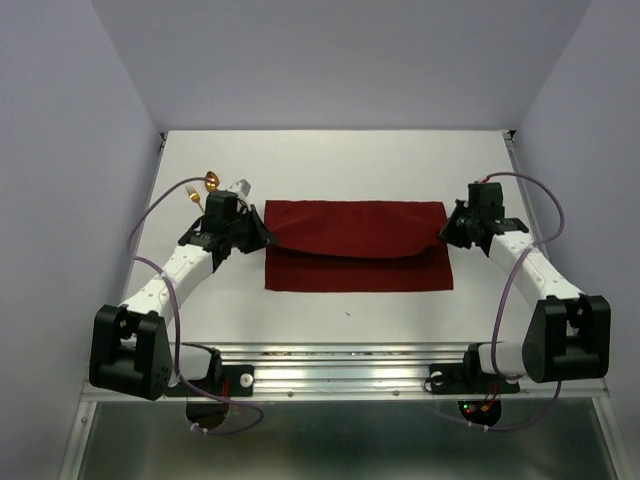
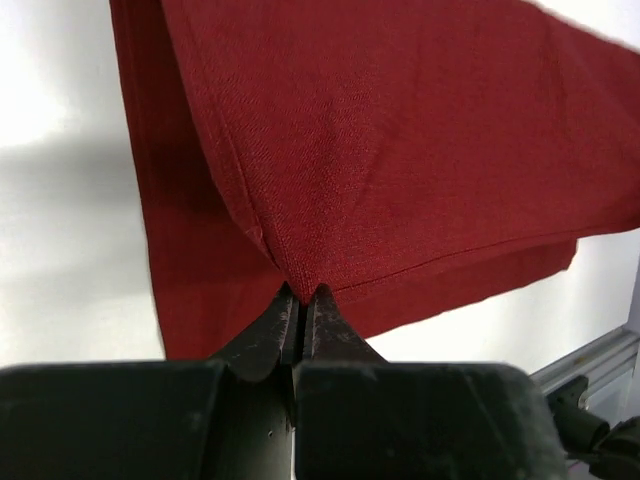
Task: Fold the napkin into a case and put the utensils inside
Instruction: Fold and flatten the napkin at the center of the board.
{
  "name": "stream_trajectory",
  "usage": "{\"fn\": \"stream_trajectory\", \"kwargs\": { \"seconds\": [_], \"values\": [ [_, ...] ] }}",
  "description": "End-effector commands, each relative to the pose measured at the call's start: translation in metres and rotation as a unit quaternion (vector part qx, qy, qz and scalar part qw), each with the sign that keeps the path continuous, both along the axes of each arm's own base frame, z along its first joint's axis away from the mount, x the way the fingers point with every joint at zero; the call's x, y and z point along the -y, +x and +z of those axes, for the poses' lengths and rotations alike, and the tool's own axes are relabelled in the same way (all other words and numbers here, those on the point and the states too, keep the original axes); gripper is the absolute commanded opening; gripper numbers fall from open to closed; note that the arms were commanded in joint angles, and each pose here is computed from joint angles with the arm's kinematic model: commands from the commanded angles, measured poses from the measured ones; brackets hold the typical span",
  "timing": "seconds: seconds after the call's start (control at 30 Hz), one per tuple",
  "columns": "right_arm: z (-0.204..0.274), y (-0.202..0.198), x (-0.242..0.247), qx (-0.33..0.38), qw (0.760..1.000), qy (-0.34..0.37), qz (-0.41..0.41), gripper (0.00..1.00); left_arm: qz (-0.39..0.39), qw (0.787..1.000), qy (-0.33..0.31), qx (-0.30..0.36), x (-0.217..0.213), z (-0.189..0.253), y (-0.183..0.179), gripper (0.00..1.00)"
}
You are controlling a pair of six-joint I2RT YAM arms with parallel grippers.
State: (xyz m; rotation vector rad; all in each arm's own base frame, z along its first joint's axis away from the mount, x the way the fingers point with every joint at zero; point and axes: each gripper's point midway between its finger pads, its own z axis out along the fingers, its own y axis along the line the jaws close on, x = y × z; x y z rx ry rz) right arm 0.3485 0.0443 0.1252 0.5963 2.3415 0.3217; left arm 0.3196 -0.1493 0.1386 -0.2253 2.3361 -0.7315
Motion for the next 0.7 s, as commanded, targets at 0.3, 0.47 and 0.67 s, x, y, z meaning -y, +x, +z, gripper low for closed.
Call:
{"fn": "stream_trajectory", "kwargs": {
  "seconds": [0.3,0.47,0.67],
  "values": [
    [-0.038,-0.044,0.006,-0.047,0.999,-0.008,-0.008,0.01,-0.018,0.999,0.0,-0.026,0.006,-0.031,-0.018,0.0],
    [-0.027,-0.04,0.007,-0.036,0.999,-0.012,-0.01,0.01,-0.01,1.0,0.011,-0.001,0.012,-0.006,-0.014,0.0],
    [-0.005,-0.03,0.025,-0.014,0.998,-0.052,-0.038,0.01,-0.017,1.0,0.006,0.012,0.019,0.021,-0.021,0.0]
  ]
}}
